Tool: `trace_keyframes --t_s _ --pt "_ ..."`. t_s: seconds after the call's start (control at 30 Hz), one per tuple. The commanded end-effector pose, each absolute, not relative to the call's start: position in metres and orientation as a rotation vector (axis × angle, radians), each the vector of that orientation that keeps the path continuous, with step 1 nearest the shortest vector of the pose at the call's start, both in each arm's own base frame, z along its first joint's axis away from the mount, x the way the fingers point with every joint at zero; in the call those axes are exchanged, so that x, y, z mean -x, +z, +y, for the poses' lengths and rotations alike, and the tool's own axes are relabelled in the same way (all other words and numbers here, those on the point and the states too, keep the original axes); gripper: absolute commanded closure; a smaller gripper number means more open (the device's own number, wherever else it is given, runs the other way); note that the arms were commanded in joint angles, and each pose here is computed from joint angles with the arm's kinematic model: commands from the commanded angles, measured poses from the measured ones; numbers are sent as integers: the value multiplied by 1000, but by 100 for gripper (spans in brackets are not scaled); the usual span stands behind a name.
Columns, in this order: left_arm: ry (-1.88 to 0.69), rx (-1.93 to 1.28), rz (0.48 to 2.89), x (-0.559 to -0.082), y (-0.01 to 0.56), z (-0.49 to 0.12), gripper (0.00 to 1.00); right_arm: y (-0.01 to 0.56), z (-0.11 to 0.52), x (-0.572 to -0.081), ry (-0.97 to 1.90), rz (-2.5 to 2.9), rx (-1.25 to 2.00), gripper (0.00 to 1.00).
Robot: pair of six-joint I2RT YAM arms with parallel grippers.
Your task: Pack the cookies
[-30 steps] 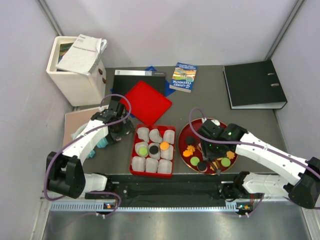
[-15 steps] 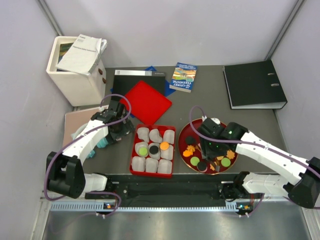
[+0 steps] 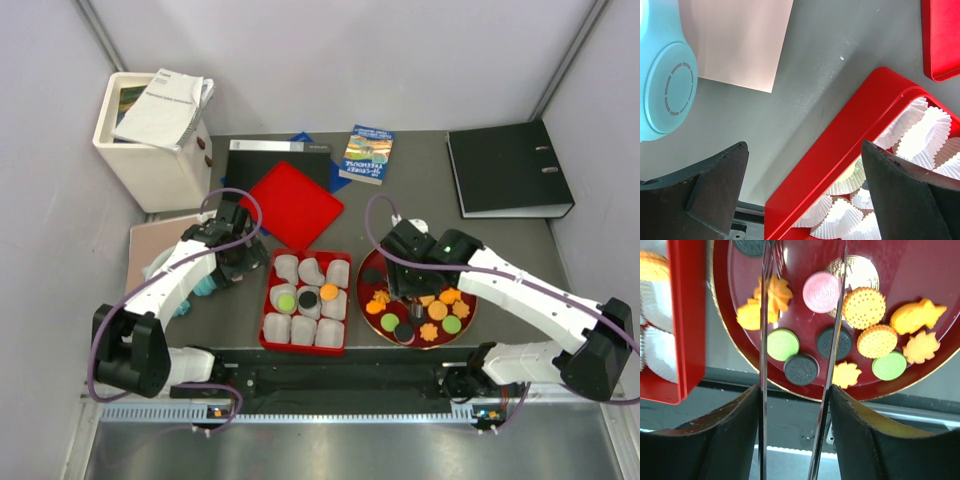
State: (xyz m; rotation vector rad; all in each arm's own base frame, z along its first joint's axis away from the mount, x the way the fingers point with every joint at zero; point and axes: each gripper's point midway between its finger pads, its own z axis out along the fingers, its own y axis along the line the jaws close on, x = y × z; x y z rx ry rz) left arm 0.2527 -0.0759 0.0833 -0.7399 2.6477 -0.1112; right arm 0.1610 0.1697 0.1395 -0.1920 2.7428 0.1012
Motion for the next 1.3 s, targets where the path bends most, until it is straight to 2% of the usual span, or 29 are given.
trace_keyframes --t_s 0.0,0.13,0.27,0.87,1.27 --pt "-96 746 2626 -254 86 -71 1 174 178 -181 145 2630 158 44" --pt "-89 747 2625 -255 86 -70 1 188 168 -183 111 2594 150 45" --pt "-96 750 2628 -256 85 -72 1 192 180 -178 197 2606 221 46" --pt "-89 752 2643 -254 80 -71 1 144 203 -147 260 2731 387 46" --pt "-75 748 2648 -251 81 -69 1 125 211 -159 198 2731 401 45"
